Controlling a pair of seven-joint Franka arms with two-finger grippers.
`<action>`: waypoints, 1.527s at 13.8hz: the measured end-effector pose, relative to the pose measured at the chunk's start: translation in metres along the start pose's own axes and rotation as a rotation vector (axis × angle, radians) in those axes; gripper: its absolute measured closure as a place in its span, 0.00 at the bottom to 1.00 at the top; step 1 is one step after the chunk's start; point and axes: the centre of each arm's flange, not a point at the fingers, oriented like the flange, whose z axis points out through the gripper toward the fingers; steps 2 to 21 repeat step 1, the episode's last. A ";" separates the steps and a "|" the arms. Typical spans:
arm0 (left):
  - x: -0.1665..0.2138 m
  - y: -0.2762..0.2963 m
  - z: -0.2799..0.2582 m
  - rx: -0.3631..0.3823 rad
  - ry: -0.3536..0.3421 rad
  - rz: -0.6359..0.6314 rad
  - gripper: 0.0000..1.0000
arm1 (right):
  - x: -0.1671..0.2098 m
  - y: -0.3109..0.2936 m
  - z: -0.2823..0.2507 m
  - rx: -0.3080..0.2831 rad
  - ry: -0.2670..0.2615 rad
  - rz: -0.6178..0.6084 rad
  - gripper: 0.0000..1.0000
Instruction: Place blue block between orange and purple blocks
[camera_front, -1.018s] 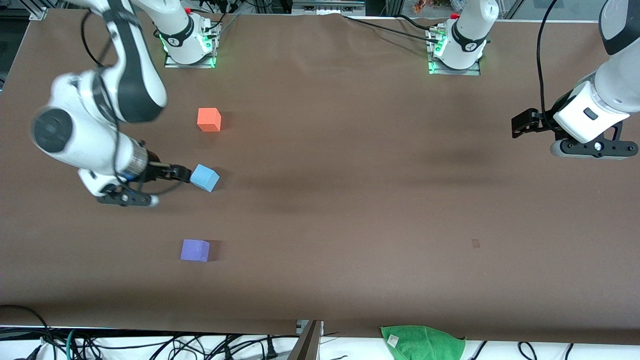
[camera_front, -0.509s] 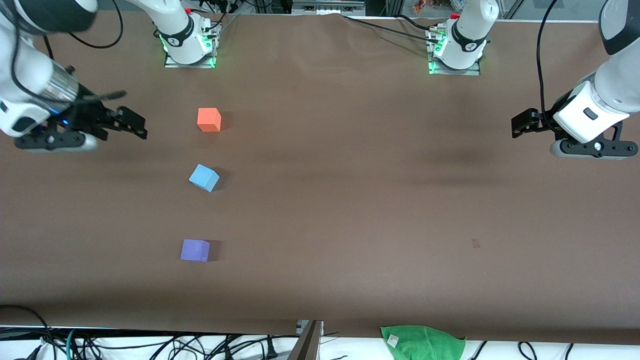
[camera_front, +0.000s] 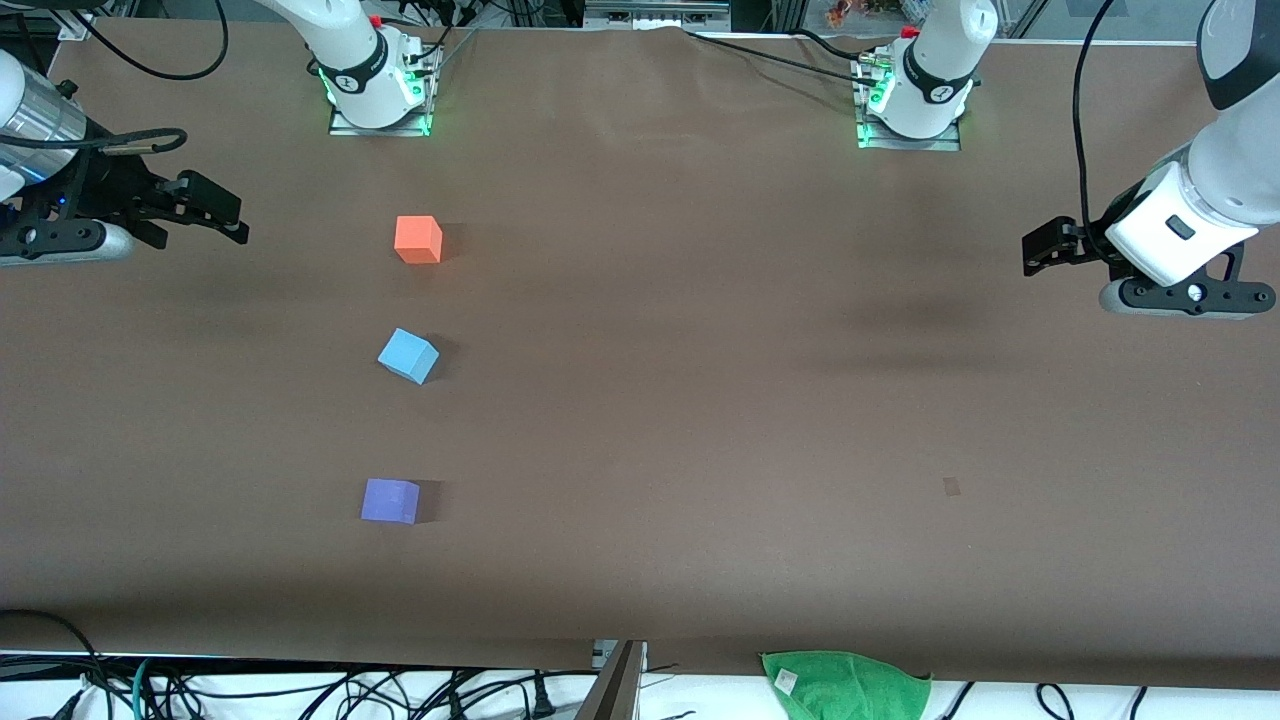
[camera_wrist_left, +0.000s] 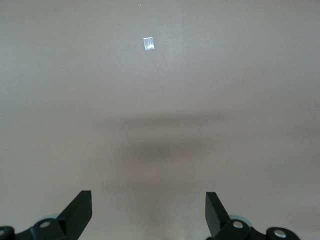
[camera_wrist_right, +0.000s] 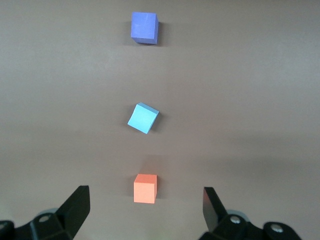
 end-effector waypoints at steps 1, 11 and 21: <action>0.000 0.000 0.000 0.000 0.000 0.000 0.00 | 0.000 -0.001 -0.001 -0.002 0.002 -0.002 0.00; 0.000 0.000 0.000 0.000 0.000 0.000 0.00 | 0.000 -0.001 -0.001 -0.002 0.002 -0.002 0.00; 0.000 0.000 0.000 0.000 0.000 0.000 0.00 | 0.000 -0.001 -0.001 -0.002 0.002 -0.002 0.00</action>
